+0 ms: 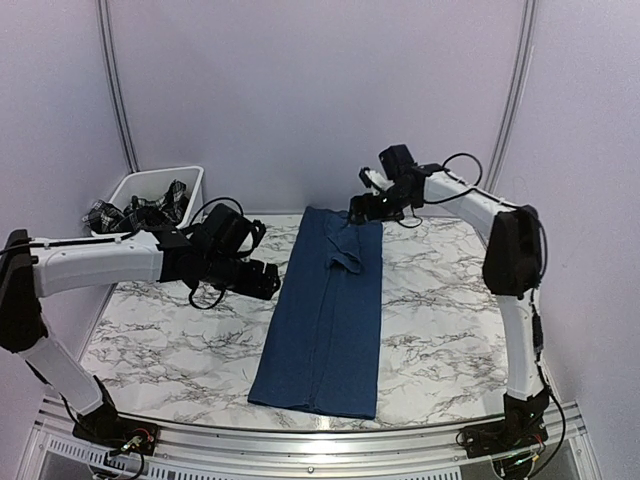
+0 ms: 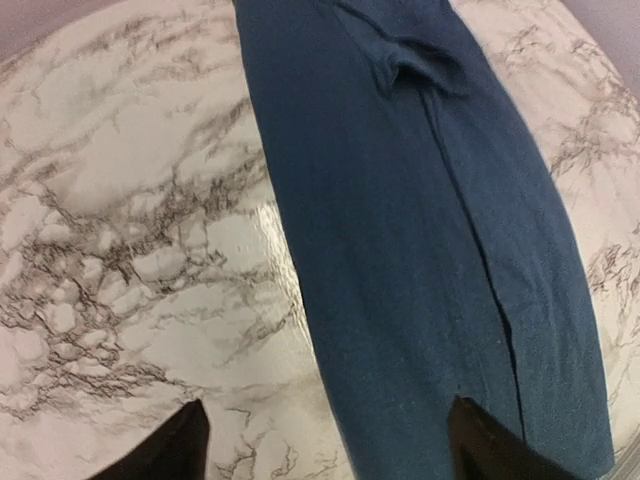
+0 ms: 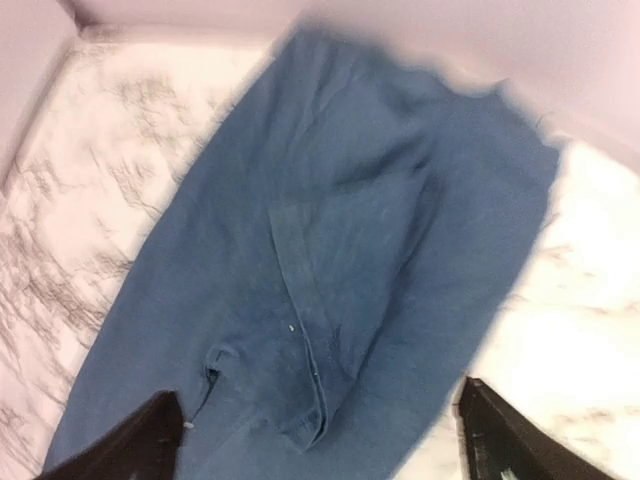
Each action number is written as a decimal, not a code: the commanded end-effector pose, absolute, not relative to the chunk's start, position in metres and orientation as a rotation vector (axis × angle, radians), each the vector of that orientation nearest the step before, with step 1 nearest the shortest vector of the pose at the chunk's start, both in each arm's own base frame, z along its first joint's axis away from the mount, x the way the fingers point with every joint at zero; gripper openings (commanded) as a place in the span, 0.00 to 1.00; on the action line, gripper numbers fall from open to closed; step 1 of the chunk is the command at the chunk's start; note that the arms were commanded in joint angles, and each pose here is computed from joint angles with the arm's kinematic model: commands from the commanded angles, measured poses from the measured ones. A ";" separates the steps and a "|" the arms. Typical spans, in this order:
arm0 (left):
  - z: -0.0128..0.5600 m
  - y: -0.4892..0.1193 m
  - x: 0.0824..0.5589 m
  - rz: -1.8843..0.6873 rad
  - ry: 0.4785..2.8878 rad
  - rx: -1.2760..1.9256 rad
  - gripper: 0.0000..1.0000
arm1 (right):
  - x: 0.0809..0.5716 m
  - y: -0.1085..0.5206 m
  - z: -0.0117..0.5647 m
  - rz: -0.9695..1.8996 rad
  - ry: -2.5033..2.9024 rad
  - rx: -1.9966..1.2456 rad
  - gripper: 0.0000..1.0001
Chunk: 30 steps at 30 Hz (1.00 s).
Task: Fold and stack the mixed laundry pile
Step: Rotate the rectangle-folded T-shirt at the center of the board, then fold the rectangle-folded T-shirt at the center of the board.
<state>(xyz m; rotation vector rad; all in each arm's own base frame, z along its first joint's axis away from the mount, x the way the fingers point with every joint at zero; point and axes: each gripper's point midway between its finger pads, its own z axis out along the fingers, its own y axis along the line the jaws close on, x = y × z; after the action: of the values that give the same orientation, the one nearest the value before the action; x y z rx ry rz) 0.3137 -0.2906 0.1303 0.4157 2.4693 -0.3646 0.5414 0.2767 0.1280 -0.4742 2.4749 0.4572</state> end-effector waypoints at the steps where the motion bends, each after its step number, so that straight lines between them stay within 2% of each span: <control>1: 0.225 -0.294 0.330 -0.398 2.171 0.481 0.99 | 0.542 0.219 0.280 0.290 2.150 -0.265 0.98; 4: 0.251 -0.292 0.335 -0.361 2.086 0.519 0.99 | 0.526 0.178 0.309 0.284 2.087 -0.160 0.99; 7: 0.252 -0.290 0.339 -0.305 2.089 0.540 0.99 | 0.500 0.160 0.322 0.487 2.105 -0.115 0.99; 10: 0.236 -0.293 0.328 -0.326 2.181 0.606 0.99 | 0.456 0.174 0.303 0.690 2.230 -0.161 0.99; 14: 0.195 -0.298 0.281 -0.544 2.342 0.598 0.99 | 0.370 0.218 0.266 0.893 2.368 -0.238 0.96; 15: 0.183 -0.297 0.269 -0.588 2.390 0.578 0.99 | 0.342 0.230 0.242 0.922 2.435 -0.251 0.96; 23: 0.097 -0.278 0.156 -0.763 2.762 0.392 0.75 | 0.172 0.277 0.126 1.128 2.830 -0.188 0.79; 26: 0.080 -0.274 0.135 -0.789 2.834 0.344 0.66 | 0.132 0.284 0.104 1.157 2.914 -0.186 0.74; 30: 0.063 -0.270 0.126 -0.807 2.885 0.273 0.54 | 0.099 0.292 0.076 1.153 2.995 -0.236 0.62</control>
<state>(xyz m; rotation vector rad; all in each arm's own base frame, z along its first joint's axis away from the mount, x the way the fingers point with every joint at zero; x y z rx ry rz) 0.1350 -0.2673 0.0673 0.4247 2.8311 -0.7158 0.1092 0.2703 0.0760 -0.3122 3.0042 1.0516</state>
